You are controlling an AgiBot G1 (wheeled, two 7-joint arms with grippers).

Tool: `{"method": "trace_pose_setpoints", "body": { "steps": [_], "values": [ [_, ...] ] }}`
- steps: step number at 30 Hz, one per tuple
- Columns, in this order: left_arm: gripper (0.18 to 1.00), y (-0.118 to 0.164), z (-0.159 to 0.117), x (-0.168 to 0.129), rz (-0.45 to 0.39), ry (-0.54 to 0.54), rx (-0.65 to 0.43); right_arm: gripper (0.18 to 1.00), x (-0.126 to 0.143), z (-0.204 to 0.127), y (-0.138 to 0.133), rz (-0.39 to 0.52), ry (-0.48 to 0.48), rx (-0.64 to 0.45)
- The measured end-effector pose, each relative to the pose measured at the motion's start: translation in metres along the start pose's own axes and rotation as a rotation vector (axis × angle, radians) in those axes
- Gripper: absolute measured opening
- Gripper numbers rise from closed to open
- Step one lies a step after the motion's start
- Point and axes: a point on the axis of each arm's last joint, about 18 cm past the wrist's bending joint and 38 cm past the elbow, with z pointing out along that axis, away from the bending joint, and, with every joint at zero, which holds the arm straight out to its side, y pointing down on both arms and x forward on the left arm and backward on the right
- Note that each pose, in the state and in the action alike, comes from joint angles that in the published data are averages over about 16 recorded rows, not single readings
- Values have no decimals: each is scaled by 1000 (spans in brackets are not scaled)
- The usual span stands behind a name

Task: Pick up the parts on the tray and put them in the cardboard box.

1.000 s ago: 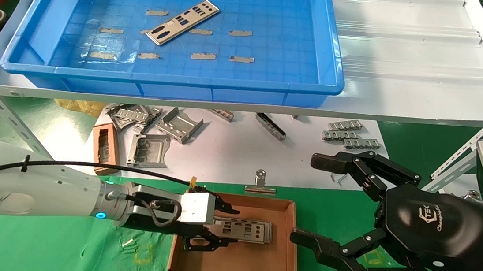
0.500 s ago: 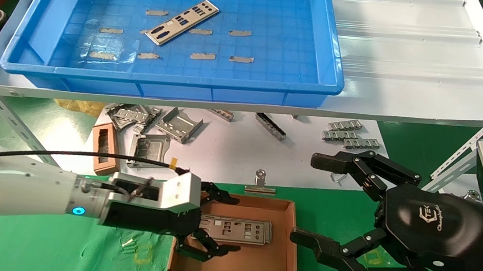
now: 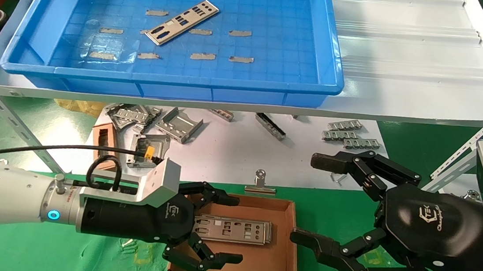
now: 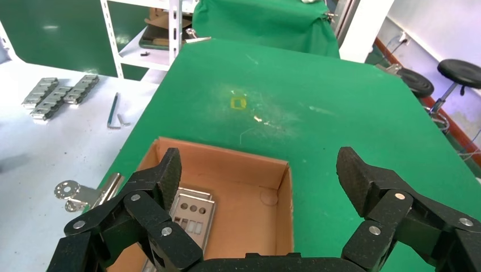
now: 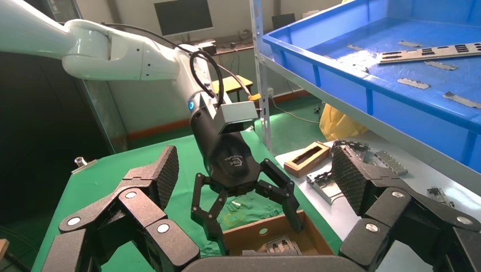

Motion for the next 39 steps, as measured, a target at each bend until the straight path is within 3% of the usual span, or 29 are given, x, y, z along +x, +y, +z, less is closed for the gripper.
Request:
{"method": "trace_pose_setpoints", "body": {
  "steps": [11,39],
  "values": [
    [999,-7,-13,5,-1,-19,39,1000,0,0,0,0,0,0],
    [1001,-52,-81,42,21,-72,173,1000,0,0,0,0,0,0]
  ]
}}
